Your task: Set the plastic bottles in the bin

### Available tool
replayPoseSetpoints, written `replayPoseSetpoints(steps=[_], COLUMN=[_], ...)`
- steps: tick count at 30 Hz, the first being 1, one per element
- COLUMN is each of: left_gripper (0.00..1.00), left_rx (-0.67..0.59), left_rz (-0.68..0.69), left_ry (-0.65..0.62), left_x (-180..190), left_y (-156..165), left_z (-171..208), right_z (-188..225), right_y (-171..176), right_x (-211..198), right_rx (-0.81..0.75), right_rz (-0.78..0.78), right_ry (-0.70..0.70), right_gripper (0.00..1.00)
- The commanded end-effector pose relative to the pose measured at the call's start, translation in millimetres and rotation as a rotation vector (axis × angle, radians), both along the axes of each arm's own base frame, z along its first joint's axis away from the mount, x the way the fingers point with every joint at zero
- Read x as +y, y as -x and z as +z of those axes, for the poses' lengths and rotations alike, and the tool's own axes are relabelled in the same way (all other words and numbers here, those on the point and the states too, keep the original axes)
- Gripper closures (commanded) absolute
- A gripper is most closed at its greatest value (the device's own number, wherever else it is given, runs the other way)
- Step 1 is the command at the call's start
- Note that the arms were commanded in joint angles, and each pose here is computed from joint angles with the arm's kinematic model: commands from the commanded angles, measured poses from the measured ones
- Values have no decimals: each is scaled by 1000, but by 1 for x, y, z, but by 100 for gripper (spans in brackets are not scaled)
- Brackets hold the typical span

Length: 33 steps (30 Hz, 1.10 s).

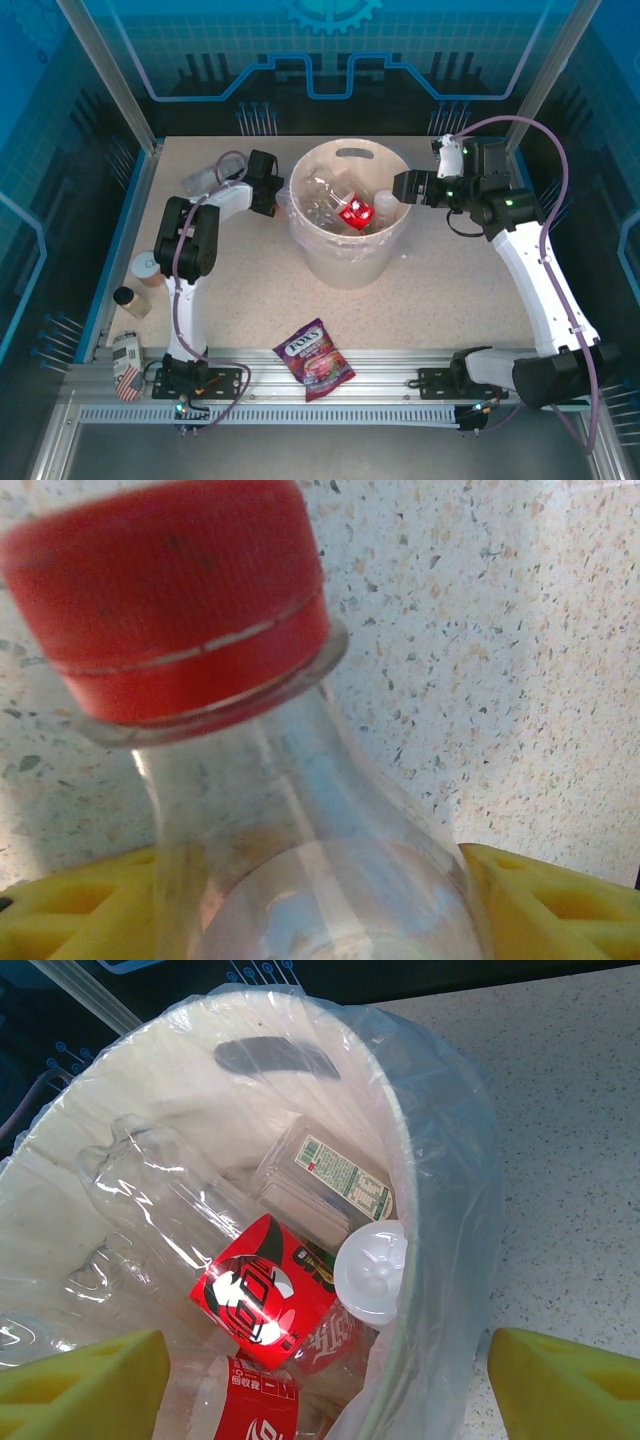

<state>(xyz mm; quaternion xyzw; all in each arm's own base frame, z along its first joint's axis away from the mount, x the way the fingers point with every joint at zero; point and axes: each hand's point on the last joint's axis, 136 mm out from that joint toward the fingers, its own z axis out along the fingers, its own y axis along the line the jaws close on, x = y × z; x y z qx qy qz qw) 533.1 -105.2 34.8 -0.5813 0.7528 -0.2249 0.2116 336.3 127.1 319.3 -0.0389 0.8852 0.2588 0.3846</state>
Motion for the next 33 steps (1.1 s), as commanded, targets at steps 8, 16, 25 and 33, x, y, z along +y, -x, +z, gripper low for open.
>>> replayPoseSetpoints(steps=[8, 16, 25, 33], left_gripper=[41, 45, 55, 66], left_rx=[-153, -322, -540, -742], left_rz=[11, 52, 164, 60], left_ry=[-104, -277, -566, -729], left_x=[26, 60, 114, 98], left_y=[15, 44, 110, 156], left_z=[74, 165, 285, 383], right_z=[5, 13, 17, 13], right_y=[5, 4, 3, -2], right_x=[5, 5, 4, 7], right_rx=[-10, -46, -70, -65], right_rz=[15, 5, -13, -17], right_ry=[2, -22, -41, -70], right_gripper=[16, 16, 17, 19])
